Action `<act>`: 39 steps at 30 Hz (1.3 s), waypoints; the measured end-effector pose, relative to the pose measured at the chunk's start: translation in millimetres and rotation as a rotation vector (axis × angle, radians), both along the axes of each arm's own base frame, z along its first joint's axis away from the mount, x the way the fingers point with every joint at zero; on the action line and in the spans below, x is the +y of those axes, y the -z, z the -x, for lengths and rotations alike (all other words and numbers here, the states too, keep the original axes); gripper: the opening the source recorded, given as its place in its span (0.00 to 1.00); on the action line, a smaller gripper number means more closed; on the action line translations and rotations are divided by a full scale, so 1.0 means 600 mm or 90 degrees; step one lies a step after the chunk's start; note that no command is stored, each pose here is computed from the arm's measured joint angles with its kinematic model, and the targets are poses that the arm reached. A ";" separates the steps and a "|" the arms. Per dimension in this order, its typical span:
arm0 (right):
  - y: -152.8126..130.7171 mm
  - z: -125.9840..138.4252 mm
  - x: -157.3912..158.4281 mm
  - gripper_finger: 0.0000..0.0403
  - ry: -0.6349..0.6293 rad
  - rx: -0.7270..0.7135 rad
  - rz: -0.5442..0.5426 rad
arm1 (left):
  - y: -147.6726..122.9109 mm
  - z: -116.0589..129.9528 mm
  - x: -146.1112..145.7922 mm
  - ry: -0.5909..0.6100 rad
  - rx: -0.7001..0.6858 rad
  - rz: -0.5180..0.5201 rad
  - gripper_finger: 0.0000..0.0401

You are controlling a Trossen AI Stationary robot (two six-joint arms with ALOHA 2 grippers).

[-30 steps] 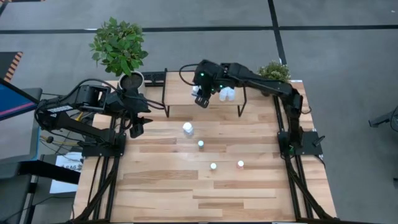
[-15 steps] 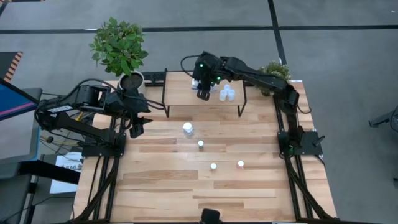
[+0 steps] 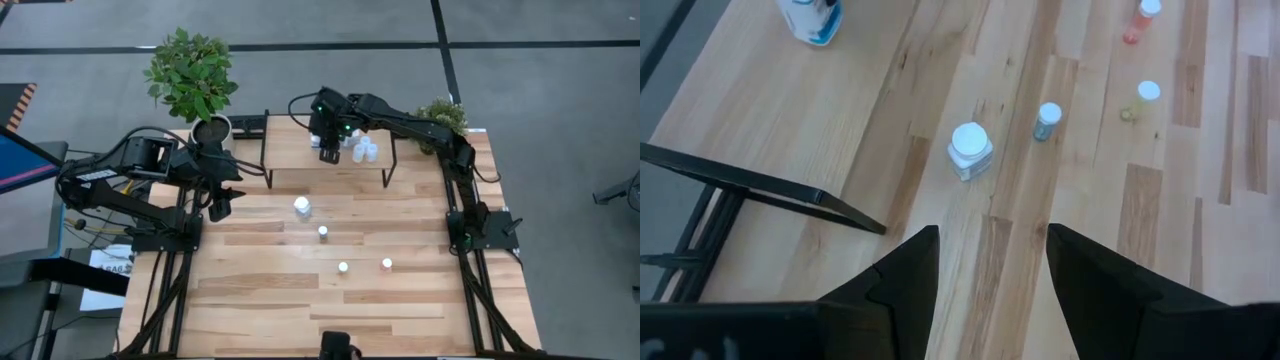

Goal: Pick and place medicine bottles onto shelf by color
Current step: Put the right white blue pill bottle on the shelf, then adjust the right white blue pill bottle on the shelf

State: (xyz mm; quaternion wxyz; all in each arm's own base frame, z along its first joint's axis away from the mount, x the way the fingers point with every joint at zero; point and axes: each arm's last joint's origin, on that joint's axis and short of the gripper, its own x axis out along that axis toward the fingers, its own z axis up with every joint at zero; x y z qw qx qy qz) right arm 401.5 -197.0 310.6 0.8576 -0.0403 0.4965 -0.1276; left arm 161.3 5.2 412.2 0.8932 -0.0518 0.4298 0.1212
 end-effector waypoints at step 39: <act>-0.151 0.150 -0.020 0.63 0.160 0.066 -0.020 | 0.000 0.000 0.000 0.000 0.000 0.000 0.43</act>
